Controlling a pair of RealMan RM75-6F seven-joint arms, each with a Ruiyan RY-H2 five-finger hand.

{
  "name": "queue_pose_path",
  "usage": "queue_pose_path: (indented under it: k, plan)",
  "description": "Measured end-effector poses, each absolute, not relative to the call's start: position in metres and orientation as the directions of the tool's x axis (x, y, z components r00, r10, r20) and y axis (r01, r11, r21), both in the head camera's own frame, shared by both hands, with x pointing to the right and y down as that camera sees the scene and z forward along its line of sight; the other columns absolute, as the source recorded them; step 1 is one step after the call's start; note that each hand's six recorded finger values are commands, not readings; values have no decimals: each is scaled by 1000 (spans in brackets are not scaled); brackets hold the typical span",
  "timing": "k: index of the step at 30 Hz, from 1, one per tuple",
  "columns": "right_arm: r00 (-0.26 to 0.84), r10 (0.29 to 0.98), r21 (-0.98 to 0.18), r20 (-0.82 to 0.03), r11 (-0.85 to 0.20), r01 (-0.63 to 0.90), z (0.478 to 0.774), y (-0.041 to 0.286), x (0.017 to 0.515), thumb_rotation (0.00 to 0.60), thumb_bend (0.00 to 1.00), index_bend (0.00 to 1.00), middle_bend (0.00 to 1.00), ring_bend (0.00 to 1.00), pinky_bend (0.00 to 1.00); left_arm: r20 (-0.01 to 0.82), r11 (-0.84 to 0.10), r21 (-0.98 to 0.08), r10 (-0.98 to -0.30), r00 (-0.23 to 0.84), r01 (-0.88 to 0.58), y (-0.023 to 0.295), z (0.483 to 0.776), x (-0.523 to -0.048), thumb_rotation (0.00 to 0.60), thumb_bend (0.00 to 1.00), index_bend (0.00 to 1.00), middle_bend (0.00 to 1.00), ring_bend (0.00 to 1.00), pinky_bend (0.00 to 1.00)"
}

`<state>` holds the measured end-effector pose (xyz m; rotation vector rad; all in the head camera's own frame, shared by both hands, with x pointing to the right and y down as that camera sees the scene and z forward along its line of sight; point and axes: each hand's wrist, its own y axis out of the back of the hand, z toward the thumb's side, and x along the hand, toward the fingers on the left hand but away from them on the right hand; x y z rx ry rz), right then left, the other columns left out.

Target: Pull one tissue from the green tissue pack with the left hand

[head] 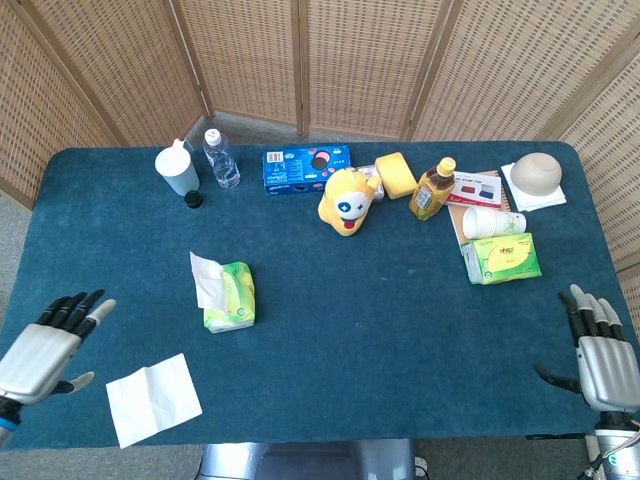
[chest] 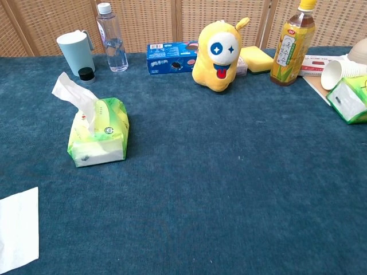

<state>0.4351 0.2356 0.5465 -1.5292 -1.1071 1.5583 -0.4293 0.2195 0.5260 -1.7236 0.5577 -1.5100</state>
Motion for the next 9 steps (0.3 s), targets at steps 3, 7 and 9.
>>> queue_pose_path:
  k: [3,7,9]
  plan:
    - [-85,907,-910,-412,-404,96,546,235,437,548,0,0,0,0,0,616,-612,-787,-774,144,80,224,523,-447,600,0,0,0,0,55]
    - [-89,911,-913,-404,-395,98,544,234,438,550,0,0,0,0,0,573,-572,-820,-817,69,41,220,519,-464,600,0,1,0,0,46]
    - [-87,913,-916,-398,-390,99,542,233,438,550,0,0,0,0,0,552,-551,-834,-833,45,30,219,517,-470,600,0,4,0,0,37]
